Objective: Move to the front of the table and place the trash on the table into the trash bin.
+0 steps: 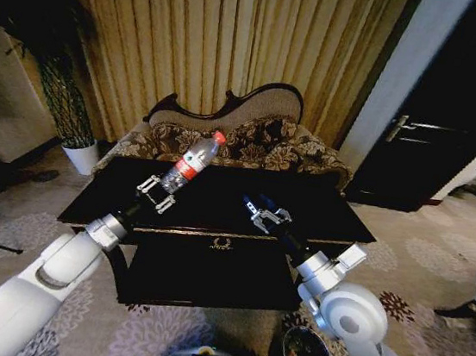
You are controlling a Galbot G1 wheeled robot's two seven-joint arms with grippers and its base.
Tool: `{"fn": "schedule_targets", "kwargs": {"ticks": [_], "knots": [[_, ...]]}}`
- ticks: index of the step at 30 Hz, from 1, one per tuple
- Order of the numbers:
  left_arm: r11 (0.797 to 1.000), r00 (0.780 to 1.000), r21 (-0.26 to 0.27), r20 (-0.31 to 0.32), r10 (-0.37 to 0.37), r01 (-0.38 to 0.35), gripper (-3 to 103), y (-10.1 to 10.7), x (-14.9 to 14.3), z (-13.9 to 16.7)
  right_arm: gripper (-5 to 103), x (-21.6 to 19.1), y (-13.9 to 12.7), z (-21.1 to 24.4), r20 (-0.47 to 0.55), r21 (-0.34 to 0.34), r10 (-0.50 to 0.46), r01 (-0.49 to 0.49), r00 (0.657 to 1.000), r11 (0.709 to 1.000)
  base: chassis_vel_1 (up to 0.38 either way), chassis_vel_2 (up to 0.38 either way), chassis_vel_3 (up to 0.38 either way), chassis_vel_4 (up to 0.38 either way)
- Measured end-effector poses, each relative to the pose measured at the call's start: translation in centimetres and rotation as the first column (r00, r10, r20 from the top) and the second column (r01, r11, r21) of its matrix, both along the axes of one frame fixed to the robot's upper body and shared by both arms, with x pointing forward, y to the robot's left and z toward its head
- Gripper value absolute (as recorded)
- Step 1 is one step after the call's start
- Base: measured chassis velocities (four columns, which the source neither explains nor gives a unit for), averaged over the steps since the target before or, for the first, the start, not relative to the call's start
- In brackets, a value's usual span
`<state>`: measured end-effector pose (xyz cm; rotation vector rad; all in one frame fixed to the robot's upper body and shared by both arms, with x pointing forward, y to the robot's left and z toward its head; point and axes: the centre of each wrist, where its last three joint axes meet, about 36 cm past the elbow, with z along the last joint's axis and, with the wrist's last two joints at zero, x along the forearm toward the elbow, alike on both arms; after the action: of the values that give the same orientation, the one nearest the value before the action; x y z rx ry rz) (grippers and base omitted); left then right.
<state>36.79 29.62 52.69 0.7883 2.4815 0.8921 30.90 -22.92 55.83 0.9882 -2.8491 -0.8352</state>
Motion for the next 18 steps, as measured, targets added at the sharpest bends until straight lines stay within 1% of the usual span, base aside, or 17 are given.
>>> {"fn": "schedule_targets", "kwargs": {"ticks": [2, 3, 5, 6, 8, 9, 11, 12, 14, 16, 18], "knots": [[1.000, 1.000, -0.014, -0.022, -0.023, 0.022, 42, -0.8, 0.5, -0.4, 100, 0.2, -0.2, -0.2, 0.016, -0.025, -0.018, 0.018, 1.000, 1.000, 0.000, 0.000, 0.000, 0.000], [1.000, 1.000, -0.014, -0.022, -0.023, 0.022, 42, -0.8, 0.5, -0.4, 100, 0.2, -0.2, -0.2, 0.016, -0.025, -0.018, 0.018, 1.000, 1.000, 0.000, 0.000, 0.000, 0.000], [0.998, 0.998, -0.025, -0.031, -0.052, 0.051, 42, -2.0, 1.3, -0.7, 100, 0.3, -0.3, -0.1, 0.027, -0.037, -0.022, 0.023, 0.999, 0.999, 0.000, 0.000, 0.000, 0.000], [0.998, 0.998, -0.025, -0.031, -0.052, 0.051, 42, -2.0, 1.3, -0.7, 100, 0.3, -0.3, -0.1, 0.027, -0.037, -0.022, 0.023, 0.999, 0.999, 0.000, 0.000, 0.000, 0.000], [0.996, 0.996, -0.046, -0.042, -0.082, 0.080, 42, -4.1, 2.1, -0.9, 100, 0.4, -0.5, 0.2, 0.040, -0.050, -0.023, 0.025, 0.999, 0.998, 0.000, 0.000, 0.000, 0.000], [0.996, 0.996, -0.046, -0.042, -0.082, 0.080, 42, -4.1, 2.1, -0.9, 100, 0.4, -0.5, 0.2, 0.040, -0.050, -0.023, 0.025, 0.999, 0.998, 0.000, 0.000, 0.000, 0.000], [0.994, 0.993, -0.053, -0.058, -0.102, 0.099, 42, -5.7, 2.7, -1.0, 100, 0.6, -0.7, 0.4, 0.049, -0.066, -0.018, 0.021, 0.999, 0.998, 0.000, 0.000, 0.000, 0.000], [0.994, 0.993, -0.053, -0.058, -0.102, 0.099, 42, -5.7, 2.7, -1.0, 100, 0.6, -0.7, 0.4, 0.049, -0.066, -0.018, 0.021, 0.999, 0.998, 0.000, 0.000, 0.000, 0.000], [0.991, 0.990, -0.057, -0.070, -0.126, 0.122, 42, -7.0, 3.0, -0.9, 100, 0.9, -1.1, 0.6, 0.053, -0.078, -0.013, 0.017, 0.999, 0.997, 0.000, 0.000, 0.000, 0.000], [0.990, 0.988, -0.059, -0.074, -0.135, 0.131, 42, -7.4, 3.1, -0.9, 100, 1.1, -1.2, 0.7, 0.054, -0.080, -0.011, 0.015, 0.998, 0.997, 0.000, 0.000, 0.000, 0.000], [0.985, 0.983, -0.065, -0.088, -0.164, 0.158, 42, -8.4, 3.1, -0.9, 100, 1.5, -1.4, 0.7, 0.053, -0.078, -0.006, 0.011, 0.999, 0.997, 0.000, 0.000, 0.000, 0.000]]}}
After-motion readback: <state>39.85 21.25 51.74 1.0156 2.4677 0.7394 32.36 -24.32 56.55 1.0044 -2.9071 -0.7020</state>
